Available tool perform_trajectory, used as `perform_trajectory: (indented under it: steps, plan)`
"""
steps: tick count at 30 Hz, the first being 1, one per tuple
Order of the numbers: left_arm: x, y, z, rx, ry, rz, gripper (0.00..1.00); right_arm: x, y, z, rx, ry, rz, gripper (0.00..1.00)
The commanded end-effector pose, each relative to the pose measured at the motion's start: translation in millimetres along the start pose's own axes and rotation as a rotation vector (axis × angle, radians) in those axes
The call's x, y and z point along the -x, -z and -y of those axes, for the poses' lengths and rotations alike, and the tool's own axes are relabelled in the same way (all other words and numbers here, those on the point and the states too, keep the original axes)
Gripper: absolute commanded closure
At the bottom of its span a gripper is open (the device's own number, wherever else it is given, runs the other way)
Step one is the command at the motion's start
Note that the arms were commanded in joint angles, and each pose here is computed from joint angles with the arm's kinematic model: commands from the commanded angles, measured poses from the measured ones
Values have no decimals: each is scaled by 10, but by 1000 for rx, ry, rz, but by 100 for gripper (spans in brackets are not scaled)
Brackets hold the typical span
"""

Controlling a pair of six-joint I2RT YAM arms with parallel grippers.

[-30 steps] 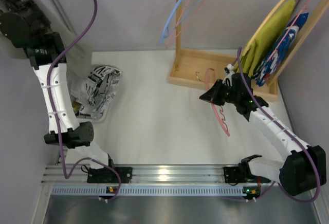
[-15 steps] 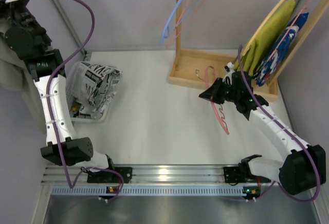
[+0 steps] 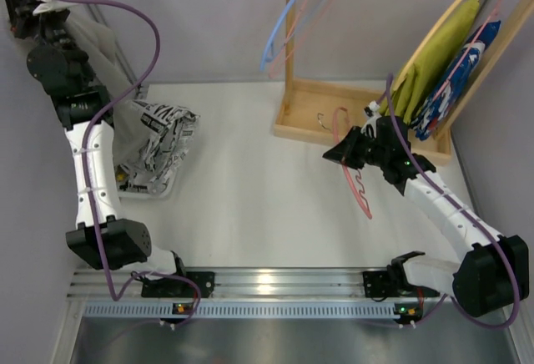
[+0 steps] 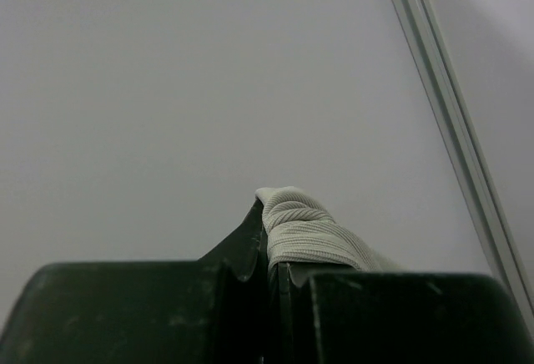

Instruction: Remove the trousers from the hanger

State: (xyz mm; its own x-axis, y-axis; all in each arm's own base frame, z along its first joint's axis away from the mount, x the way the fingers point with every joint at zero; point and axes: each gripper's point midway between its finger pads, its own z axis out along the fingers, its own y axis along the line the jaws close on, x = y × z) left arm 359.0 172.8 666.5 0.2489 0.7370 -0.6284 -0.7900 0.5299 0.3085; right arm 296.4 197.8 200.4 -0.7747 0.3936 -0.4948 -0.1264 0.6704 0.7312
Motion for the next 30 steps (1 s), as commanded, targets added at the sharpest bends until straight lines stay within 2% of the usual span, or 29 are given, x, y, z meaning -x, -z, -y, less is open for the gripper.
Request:
perform_trajectory:
  steps: [1, 4, 7, 8, 10, 11, 14, 18, 22, 25, 30]
  plan:
    - [242, 125, -207, 33, 42, 79, 100, 250, 61, -295, 87, 74, 86, 100]
    - [-6, 417, 10, -67, -17, 38, 100, 231, 56, -280, 84, 73, 83, 100]
    - [-59, 668, -77, -74, -65, 11, 100, 232, 47, -264, 80, 71, 83, 100]
    - [-271, 811, 34, -106, -87, -35, 100, 236, 46, -260, 78, 71, 85, 100]
    - [-313, 990, -13, -118, -101, -58, 100, 239, 44, -262, 78, 71, 85, 100]
    - [-544, 1144, 160, -180, -112, -116, 100, 247, 44, -273, 81, 72, 86, 100]
    - [-787, 1365, 336, -259, -81, -202, 100, 242, 12, -266, 80, 68, 74, 100]
    - [-1142, 1464, 660, -338, -36, -310, 100, 274, -5, -298, 86, 70, 72, 100]
    - [-1304, 1405, 950, -383, 35, -346, 100, 313, 7, -315, 79, 83, 79, 100]
    - [-1500, 1402, 1241, -440, 29, -396, 100, 359, 30, -355, 83, 91, 92, 100]
    - [-1760, 1667, 1759, -525, 48, -476, 100, 533, 194, -589, 125, 162, 147, 100]
